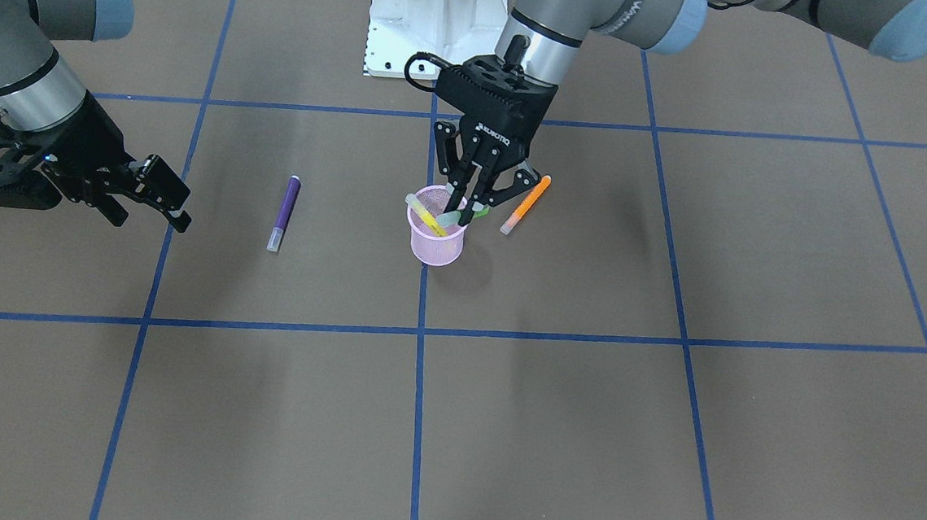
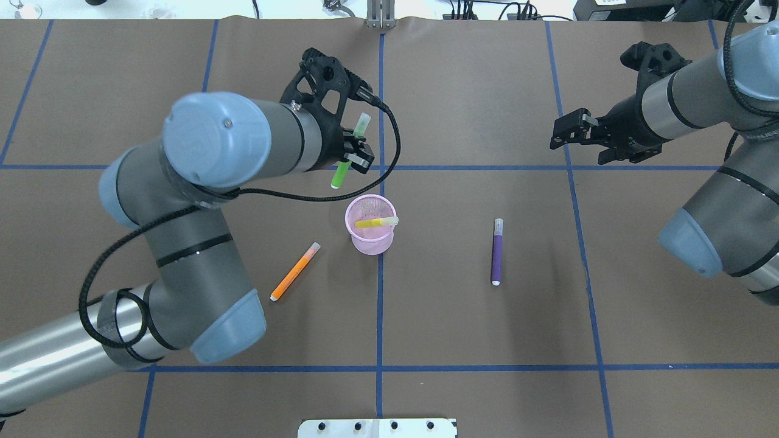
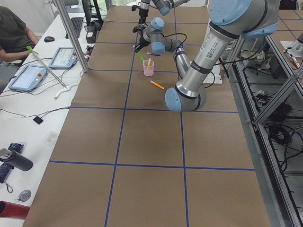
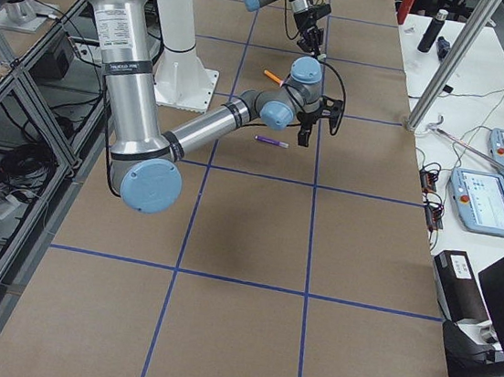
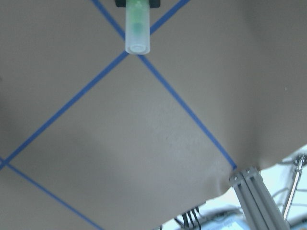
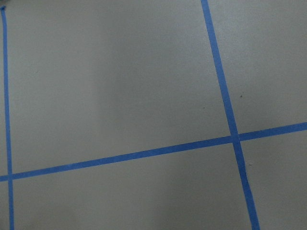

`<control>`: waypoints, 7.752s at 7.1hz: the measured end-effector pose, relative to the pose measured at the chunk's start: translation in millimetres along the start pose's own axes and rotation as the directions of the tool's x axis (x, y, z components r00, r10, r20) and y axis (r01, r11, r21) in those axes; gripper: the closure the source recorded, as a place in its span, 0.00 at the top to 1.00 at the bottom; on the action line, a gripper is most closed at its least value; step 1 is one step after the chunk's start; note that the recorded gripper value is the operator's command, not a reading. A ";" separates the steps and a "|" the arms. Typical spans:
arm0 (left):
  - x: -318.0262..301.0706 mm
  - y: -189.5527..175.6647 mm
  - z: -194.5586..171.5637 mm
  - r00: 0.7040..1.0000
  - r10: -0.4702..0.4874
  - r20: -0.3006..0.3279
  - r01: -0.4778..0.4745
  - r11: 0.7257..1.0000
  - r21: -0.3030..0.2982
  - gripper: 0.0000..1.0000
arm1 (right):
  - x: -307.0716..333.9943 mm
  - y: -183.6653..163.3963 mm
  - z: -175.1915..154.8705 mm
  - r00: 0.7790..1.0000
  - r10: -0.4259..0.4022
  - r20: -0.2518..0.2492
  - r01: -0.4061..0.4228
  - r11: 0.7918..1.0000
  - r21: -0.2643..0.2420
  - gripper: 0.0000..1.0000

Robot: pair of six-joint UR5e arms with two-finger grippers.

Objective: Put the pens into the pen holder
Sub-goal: 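Lift the green pen with the left gripper and carry it over the cup, then drop the green pen into the cup while the right arm approaches the purple pen, then lower the right gripper onto the purple pen and close it, then lift the purple pen with the right gripper toward the cup, then lower the purple pen into the cup and open the right gripper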

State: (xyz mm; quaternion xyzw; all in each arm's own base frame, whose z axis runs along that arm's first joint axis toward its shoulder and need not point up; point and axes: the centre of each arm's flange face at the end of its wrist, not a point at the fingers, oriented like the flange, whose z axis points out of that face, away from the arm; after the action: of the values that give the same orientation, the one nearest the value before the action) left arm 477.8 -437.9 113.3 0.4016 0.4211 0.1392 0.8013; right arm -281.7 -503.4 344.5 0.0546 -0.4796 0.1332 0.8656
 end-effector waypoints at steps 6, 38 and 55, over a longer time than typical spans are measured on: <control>37.0 36.8 32.9 0.995 -0.097 0.011 0.097 0.995 -0.021 0.00 | 0.1 -0.1 6.4 1.000 0.009 -0.008 -0.009 1.000 -0.008 0.99; -73.5 42.7 -26.7 0.843 -0.538 0.010 0.533 0.832 -0.154 0.99 | -60.2 103.2 164.1 0.972 0.118 -0.201 -0.170 0.950 -0.264 0.00; -146.1 130.3 -54.6 0.928 -0.362 0.084 0.372 0.900 -0.227 0.98 | -273.1 213.3 72.7 0.992 -0.129 0.015 0.106 0.870 0.482 0.00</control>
State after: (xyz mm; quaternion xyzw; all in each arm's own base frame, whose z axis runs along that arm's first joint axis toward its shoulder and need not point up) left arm 361.2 -408.0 277.1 0.2183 0.4531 0.0275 0.8639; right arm -539.2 -363.8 145.6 0.2996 -0.4473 0.1936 0.8201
